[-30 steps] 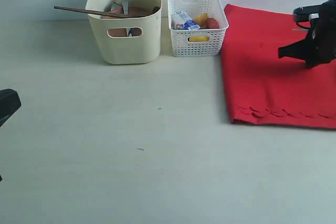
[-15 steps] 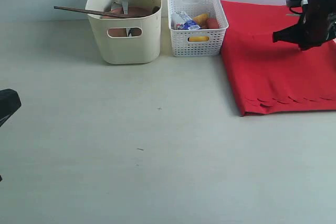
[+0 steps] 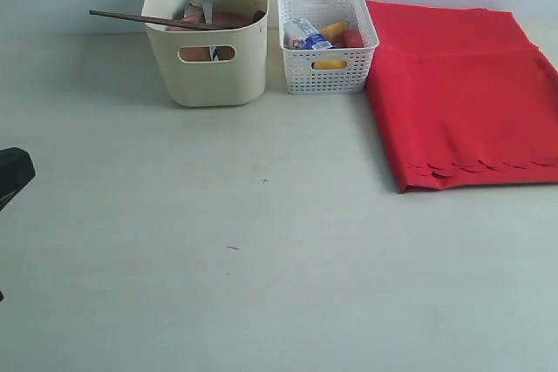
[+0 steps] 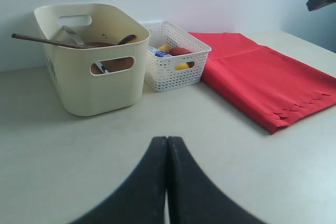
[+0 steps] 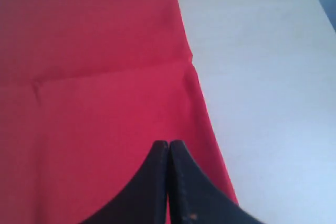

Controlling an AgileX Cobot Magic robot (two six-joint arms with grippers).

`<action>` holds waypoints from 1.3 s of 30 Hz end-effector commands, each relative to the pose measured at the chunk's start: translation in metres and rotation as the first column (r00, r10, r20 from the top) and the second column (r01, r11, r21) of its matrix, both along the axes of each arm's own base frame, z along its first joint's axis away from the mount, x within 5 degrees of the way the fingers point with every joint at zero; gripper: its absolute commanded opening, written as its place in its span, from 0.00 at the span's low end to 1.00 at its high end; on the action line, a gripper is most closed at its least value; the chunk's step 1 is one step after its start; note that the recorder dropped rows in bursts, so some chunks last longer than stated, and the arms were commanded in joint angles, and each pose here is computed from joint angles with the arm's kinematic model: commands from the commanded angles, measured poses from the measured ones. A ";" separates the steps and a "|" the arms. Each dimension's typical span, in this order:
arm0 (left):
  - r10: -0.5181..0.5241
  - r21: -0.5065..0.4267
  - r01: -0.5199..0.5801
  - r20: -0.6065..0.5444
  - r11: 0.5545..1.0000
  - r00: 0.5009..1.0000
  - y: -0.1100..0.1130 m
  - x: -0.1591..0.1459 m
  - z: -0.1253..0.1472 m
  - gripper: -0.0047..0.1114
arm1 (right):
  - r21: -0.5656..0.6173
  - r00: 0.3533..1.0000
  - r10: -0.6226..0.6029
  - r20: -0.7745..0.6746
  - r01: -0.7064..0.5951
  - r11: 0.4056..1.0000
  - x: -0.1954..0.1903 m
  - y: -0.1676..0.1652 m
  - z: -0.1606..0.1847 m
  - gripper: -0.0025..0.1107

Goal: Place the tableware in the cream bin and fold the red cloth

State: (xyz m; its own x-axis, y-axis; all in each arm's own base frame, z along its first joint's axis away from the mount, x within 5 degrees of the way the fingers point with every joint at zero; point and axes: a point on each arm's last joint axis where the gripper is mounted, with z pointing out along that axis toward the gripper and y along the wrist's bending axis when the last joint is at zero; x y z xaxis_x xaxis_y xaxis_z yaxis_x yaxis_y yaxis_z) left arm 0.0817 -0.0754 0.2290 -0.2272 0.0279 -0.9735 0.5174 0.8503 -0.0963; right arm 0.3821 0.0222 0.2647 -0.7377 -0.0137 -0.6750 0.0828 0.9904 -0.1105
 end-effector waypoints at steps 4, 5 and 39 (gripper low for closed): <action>0.001 0.000 -0.001 0.007 1.000 1.000 0.001 0.000 -0.001 0.04 | 0.234 0.939 0.012 0.343 -0.098 0.967 -0.081 0.007 0.020 0.02; 0.001 0.000 -0.001 0.007 1.000 1.000 0.001 0.000 -0.001 0.04 | 0.258 0.921 0.020 0.390 -0.130 0.957 -0.093 0.008 0.021 0.02; 0.700 -0.332 -0.646 0.067 0.687 0.711 0.097 -0.020 -0.018 0.04 | 0.394 0.834 -0.038 0.551 -0.220 0.892 -0.176 0.007 0.019 0.02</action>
